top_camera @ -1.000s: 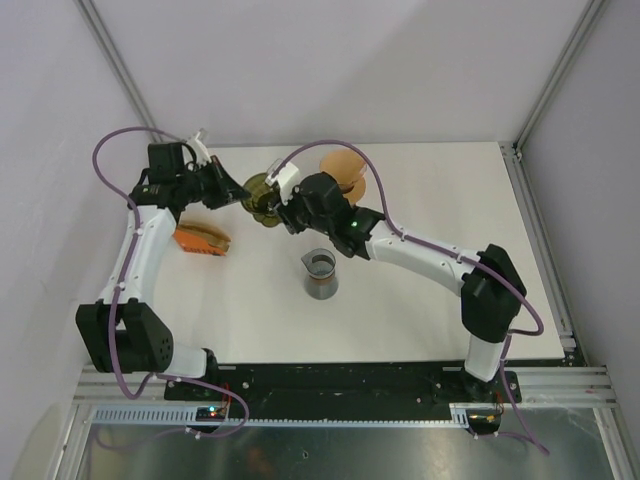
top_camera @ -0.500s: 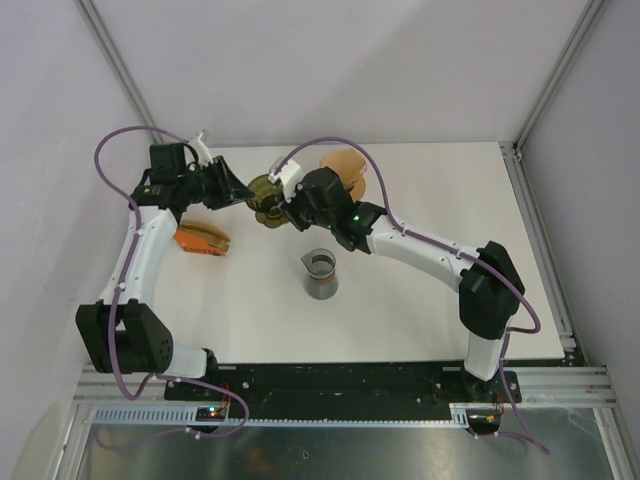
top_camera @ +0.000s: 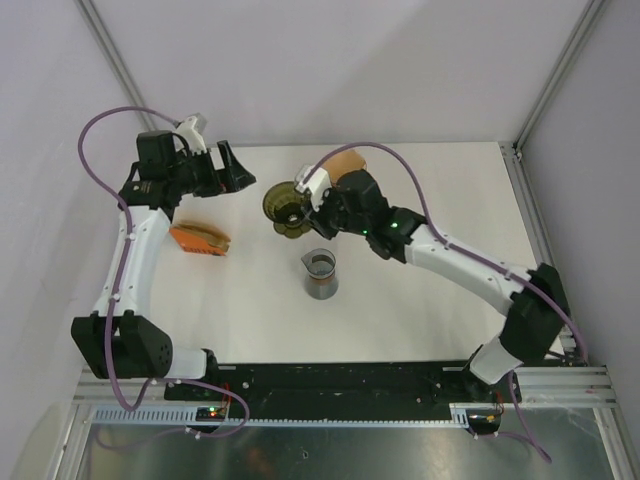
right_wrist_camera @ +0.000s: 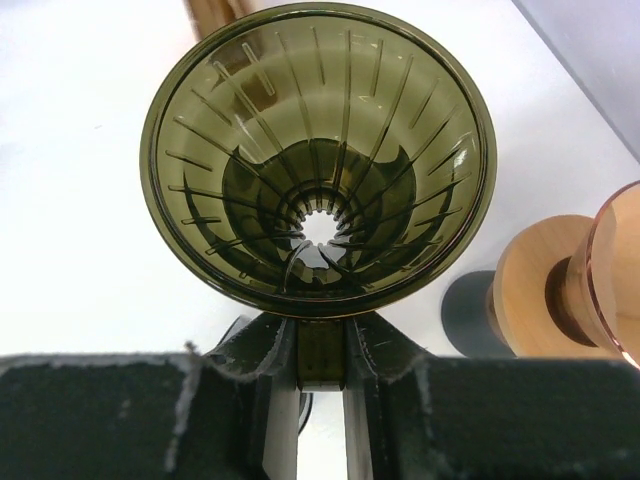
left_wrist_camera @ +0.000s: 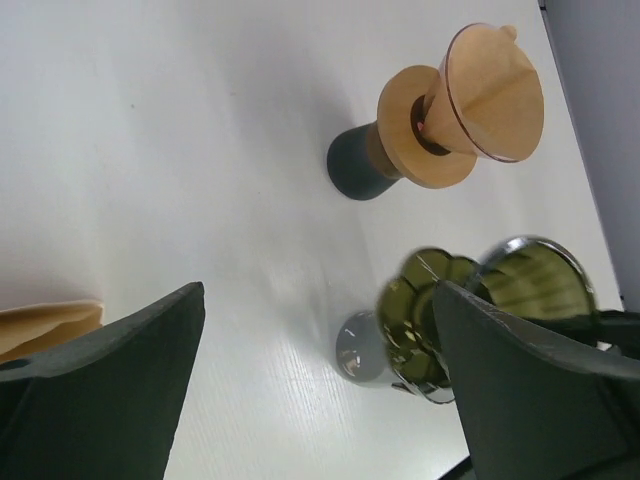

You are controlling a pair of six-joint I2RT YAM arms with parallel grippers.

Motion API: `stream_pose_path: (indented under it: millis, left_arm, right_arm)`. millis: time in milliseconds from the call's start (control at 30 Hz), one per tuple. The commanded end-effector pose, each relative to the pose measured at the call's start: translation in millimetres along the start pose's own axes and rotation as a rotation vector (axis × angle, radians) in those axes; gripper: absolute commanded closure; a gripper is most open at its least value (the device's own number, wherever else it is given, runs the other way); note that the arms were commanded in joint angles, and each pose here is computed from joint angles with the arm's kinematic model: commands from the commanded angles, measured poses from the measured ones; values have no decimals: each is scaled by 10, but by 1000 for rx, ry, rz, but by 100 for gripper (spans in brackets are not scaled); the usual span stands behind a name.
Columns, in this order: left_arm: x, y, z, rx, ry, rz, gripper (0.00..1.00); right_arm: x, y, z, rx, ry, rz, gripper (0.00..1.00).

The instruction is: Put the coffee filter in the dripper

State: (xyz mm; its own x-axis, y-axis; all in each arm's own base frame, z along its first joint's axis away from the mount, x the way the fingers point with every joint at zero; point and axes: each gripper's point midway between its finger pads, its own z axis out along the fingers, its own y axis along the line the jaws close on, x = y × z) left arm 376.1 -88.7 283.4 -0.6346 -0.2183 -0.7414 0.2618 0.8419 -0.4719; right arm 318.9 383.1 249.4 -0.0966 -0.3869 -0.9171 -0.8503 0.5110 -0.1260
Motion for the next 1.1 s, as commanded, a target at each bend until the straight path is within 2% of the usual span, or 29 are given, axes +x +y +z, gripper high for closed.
stream_pose_path:
  millis: [0, 233, 500, 1067]
  left_arm:
    - [-270, -72, -239, -24, -96, 127, 0]
    - [-109, 3, -144, -14, -46, 121, 0]
    - [-39, -4, -68, 20, -14, 93, 0]
    - [8, 3, -54, 25, -3, 93, 0]
  right_arm:
    - [-307, 177, -473, -155, -110, -105, 100]
    - [12, 434, -866, -377, -116, -170, 100]
    - [278, 530, -982, -491, -97, -173, 100]
    - [641, 296, -627, -479, -60, -74, 100]
